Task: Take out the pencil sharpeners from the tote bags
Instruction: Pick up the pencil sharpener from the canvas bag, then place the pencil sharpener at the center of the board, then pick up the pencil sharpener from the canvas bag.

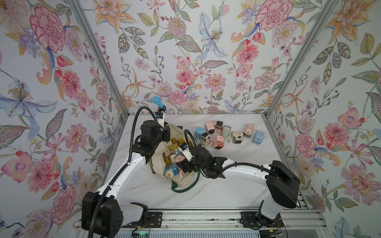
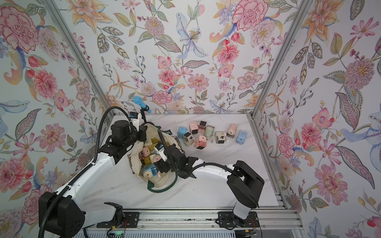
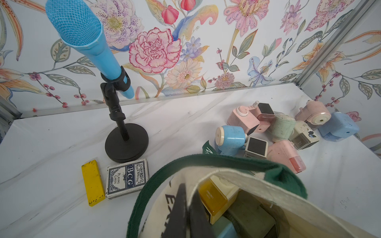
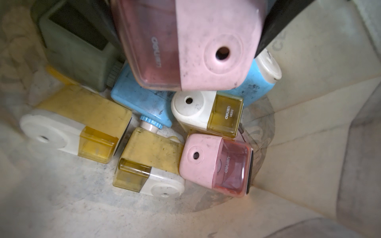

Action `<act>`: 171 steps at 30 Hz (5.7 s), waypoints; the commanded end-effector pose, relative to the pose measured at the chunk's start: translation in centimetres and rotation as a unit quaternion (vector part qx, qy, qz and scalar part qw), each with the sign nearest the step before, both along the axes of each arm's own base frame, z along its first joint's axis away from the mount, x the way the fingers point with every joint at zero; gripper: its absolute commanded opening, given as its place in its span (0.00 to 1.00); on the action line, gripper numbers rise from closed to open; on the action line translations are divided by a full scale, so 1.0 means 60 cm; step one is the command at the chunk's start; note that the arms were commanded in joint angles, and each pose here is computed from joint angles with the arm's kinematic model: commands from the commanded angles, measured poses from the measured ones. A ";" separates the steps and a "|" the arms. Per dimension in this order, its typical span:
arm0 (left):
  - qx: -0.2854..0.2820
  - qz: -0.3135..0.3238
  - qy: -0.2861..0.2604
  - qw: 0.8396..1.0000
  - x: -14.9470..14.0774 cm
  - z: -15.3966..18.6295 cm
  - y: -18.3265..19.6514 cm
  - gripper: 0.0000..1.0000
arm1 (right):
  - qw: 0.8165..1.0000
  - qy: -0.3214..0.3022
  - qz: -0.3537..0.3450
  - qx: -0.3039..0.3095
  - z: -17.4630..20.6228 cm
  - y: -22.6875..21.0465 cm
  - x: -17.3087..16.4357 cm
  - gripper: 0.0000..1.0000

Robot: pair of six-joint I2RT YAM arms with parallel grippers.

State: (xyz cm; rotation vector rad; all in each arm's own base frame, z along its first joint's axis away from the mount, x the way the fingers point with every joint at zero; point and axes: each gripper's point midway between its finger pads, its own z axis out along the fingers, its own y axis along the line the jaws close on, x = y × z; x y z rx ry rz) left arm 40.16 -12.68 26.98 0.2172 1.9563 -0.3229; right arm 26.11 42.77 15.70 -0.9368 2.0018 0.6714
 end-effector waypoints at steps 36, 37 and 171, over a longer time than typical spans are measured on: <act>-0.017 0.011 -0.103 0.994 0.012 0.110 0.004 0.00 | 0.980 -0.069 -0.111 0.149 0.249 -0.250 0.023 0.61; -0.017 0.011 -0.102 0.995 0.013 0.108 0.003 0.00 | 0.976 -0.066 -0.140 0.151 0.236 -0.274 0.037 0.62; -0.029 -0.033 -0.122 0.991 -0.077 0.102 -0.043 0.00 | 0.997 -0.040 0.054 -0.026 -0.066 0.110 -0.032 0.88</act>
